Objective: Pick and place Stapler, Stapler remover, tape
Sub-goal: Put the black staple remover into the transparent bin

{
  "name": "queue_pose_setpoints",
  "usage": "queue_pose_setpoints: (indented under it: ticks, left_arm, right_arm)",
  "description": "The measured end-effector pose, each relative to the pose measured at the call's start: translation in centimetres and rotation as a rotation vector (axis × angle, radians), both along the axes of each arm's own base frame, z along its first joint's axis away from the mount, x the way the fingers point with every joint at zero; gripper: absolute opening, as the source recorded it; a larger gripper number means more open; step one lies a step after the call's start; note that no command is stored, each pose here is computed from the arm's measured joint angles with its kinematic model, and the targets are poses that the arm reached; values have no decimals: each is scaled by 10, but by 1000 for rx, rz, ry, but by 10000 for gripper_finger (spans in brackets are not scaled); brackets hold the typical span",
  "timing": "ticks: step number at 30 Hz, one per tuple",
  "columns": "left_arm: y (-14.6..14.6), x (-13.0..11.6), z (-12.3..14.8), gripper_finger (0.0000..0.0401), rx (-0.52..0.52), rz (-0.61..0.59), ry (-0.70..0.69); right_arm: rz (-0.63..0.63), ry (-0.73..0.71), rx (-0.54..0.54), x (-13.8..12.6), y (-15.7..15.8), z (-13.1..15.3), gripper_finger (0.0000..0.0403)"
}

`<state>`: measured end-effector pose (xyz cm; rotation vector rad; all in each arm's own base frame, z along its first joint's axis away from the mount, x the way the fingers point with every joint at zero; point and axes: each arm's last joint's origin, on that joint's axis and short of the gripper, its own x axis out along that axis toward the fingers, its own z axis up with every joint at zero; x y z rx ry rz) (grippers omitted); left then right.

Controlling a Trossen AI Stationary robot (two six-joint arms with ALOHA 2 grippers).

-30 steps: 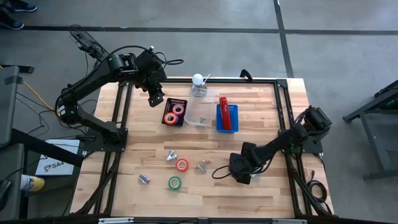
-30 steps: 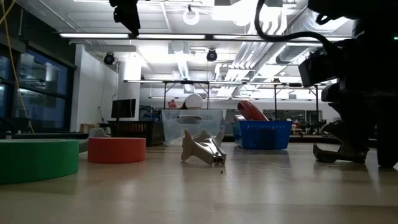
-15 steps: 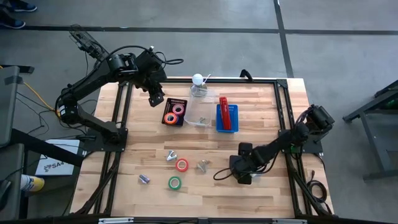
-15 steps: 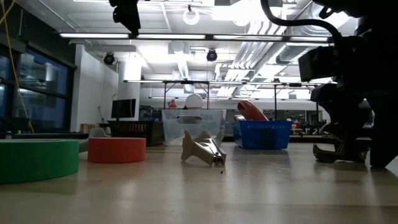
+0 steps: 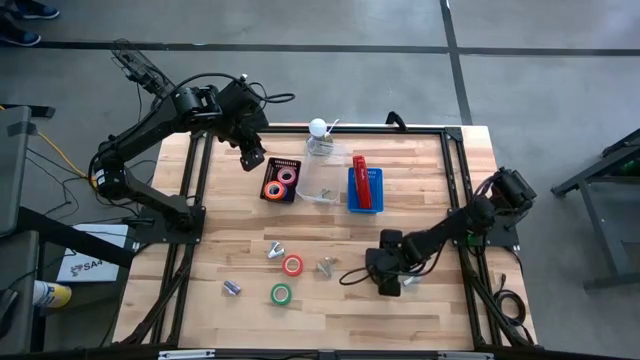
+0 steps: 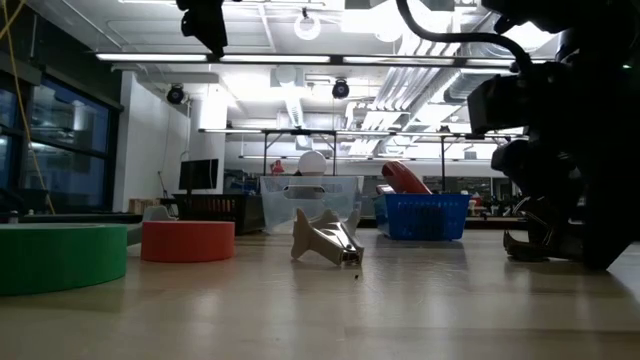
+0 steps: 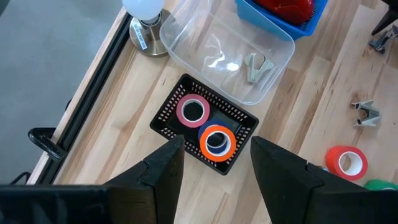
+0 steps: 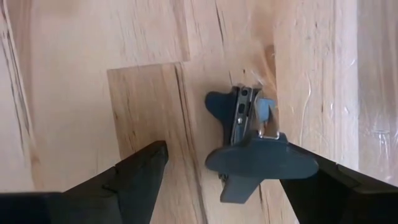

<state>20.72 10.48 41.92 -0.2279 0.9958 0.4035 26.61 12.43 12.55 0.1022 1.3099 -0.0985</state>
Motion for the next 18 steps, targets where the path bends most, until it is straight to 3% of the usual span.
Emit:
queue_pose_setpoints:
  ticks: [18]
  left_arm:
    - [0,0,0,181,5,-7,3]
  right_arm:
    - [-64,-43,4,3,-3,6,126]
